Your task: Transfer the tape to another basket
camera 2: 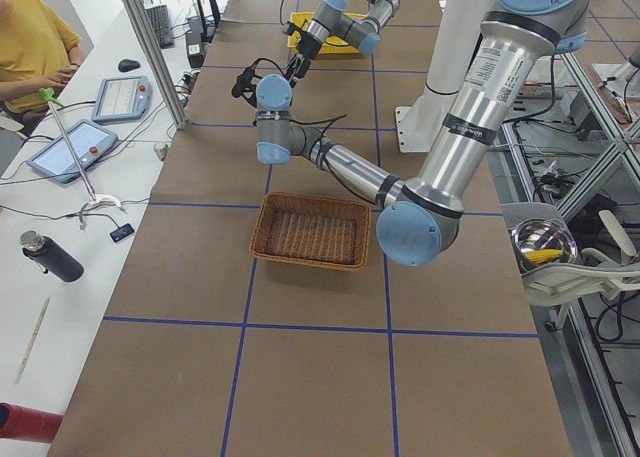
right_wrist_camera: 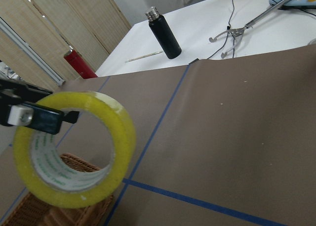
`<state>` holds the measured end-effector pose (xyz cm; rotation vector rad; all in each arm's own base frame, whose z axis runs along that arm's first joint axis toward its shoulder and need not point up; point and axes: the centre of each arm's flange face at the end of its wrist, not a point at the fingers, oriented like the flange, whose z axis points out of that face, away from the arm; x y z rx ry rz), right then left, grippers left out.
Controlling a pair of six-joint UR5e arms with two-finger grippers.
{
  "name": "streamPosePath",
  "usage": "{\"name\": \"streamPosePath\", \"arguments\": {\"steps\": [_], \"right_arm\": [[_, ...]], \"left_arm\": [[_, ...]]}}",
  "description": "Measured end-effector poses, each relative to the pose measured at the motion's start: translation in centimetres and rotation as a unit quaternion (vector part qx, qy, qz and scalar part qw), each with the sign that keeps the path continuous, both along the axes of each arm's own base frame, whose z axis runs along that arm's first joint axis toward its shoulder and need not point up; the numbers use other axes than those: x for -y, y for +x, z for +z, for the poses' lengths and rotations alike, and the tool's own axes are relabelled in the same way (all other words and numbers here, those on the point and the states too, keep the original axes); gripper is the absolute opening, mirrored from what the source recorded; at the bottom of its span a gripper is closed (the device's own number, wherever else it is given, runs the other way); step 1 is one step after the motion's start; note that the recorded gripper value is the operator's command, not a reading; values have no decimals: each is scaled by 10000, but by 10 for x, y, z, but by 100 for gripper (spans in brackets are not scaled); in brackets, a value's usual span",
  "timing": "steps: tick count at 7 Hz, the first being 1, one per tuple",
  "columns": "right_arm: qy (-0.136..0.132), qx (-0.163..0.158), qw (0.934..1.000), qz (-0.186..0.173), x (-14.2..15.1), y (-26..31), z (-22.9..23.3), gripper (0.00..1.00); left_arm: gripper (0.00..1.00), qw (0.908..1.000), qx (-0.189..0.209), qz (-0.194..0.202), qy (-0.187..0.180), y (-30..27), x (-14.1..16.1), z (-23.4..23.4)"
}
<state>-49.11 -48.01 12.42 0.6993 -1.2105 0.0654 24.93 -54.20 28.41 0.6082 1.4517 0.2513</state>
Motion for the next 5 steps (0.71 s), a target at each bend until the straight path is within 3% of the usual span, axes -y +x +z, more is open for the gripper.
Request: {"name": "streamPosePath", "arguments": {"steps": [1, 2, 4, 5], "right_arm": [[-437, -451, 9980, -92, 41, 36, 17, 100], [-862, -958, 9913, -278, 81, 79, 38, 100], [-1142, -2041, 9694, -744, 136, 164, 87, 100], [-1198, -2399, 9591, -904, 155, 213, 128, 100]], "left_arm": [[0, 9994, -69, -13, -330, -2, -1, 4], [0, 9967, -189, -26, -792, -6, -4, 11], [0, 9831, -436, -143, -1771, -24, -10, 38], [0, 9771, -464, -254, -2062, -40, -14, 60]]}}
